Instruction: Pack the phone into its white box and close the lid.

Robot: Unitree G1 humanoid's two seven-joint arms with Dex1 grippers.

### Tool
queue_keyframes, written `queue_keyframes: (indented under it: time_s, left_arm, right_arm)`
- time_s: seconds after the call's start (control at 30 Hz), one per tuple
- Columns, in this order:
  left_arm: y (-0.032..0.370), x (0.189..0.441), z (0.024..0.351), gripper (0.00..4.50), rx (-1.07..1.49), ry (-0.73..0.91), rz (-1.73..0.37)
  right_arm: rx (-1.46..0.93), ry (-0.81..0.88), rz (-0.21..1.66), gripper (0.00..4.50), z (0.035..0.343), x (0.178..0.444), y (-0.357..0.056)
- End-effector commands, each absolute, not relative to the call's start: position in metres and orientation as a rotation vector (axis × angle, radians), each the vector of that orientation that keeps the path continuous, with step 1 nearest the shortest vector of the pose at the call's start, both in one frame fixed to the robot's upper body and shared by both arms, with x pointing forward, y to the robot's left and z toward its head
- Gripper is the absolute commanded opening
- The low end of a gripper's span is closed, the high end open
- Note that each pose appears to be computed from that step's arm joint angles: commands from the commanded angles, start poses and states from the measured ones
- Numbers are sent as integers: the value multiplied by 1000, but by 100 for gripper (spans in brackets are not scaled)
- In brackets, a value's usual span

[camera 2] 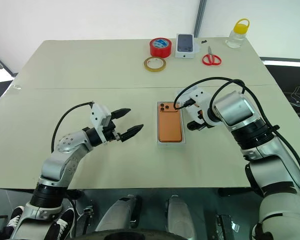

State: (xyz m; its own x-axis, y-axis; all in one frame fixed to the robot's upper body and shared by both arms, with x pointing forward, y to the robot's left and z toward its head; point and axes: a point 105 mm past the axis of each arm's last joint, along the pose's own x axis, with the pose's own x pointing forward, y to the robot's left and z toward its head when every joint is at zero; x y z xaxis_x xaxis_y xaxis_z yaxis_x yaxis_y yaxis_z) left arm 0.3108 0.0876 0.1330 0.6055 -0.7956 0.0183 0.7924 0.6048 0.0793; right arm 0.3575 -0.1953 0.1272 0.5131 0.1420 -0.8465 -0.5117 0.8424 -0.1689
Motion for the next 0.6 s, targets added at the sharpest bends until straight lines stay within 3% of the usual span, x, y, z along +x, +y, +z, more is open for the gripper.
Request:
queue_keyframes:
  time_s: [0.03,0.17,0.37,0.6]
  left_arm:
    - [82,306,144,447,76,-103,-929]
    - [82,306,143,450,71,-100,-918]
    - [81,307,143,450,62,-97,-904]
    - [85,309,141,450,60,-92,-885]
  right_arm:
    - [-441,923,392,450,139,363,-195]
    - [-439,936,395,317,135,362,-192]
    - [-472,929,386,11,135,365,-192]
    - [-438,916,353,4,139,368,-192]
